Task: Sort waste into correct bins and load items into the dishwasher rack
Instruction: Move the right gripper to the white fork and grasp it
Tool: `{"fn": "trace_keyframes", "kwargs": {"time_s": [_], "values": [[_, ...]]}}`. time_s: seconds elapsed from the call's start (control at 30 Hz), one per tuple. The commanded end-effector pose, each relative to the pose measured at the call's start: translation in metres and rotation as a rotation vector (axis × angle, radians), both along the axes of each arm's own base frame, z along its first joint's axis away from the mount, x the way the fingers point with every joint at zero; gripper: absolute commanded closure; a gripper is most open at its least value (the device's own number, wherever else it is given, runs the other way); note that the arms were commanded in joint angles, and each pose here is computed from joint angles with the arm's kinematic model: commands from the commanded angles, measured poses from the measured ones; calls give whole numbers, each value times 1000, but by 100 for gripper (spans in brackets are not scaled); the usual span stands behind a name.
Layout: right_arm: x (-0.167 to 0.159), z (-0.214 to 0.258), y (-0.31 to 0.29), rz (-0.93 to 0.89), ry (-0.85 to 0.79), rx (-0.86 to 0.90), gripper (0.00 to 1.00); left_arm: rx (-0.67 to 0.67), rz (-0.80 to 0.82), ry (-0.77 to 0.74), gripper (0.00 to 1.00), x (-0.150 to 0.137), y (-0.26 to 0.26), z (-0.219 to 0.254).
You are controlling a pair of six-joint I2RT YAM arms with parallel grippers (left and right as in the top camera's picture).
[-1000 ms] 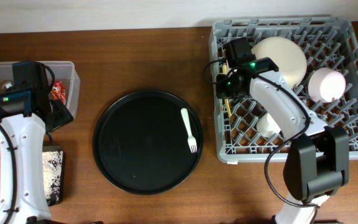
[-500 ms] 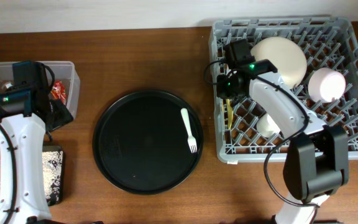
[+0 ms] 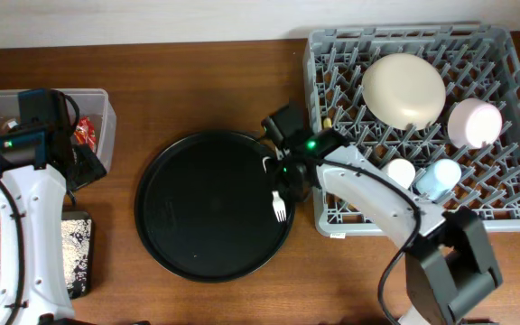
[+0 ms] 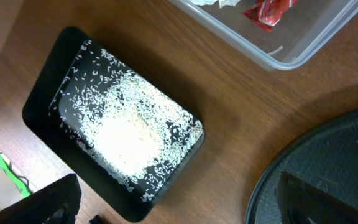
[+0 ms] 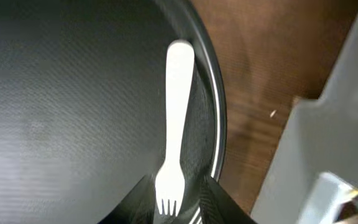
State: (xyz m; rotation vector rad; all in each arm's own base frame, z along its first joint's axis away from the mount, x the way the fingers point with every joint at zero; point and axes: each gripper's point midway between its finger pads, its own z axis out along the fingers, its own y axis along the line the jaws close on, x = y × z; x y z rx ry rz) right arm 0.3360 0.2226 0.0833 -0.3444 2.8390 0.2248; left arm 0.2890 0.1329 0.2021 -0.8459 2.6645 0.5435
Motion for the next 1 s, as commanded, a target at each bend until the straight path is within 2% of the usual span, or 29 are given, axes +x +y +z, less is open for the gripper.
{"fn": "trace_keyframes", "kwargs": {"time_s": [0.0, 0.13, 0.3, 0.37, 0.5, 0.67, 0.73, 0.87, 0.97], "values": [[-6, -14, -2, -9, 1, 0, 72, 9, 3, -14, 1, 0, 1, 5], [-22, -30, 21, 55, 19, -12, 72, 9, 3, -14, 1, 0, 1, 5], [-37, -76, 26, -39, 63, -136, 70, 9, 3, -14, 1, 0, 1, 5], [-36, -84, 22, -45, 62, -166, 66, 9, 2, -13, 1, 0, 1, 5], [-32, -80, 25, -43, 48, -159, 64, 9, 3, -14, 1, 0, 1, 5], [-13, -30, 47, -29, 17, -111, 64, 9, 3, -14, 1, 0, 1, 5], [-5, -16, 37, -49, -19, -178, 64, 9, 3, -14, 0, 0, 1, 5], [-16, -33, 13, -74, 22, -256, 65, 9, 3, -14, 1, 0, 1, 5], [-9, -40, -2, -112, 31, -258, 65, 9, 3, -14, 1, 0, 1, 5]]}}
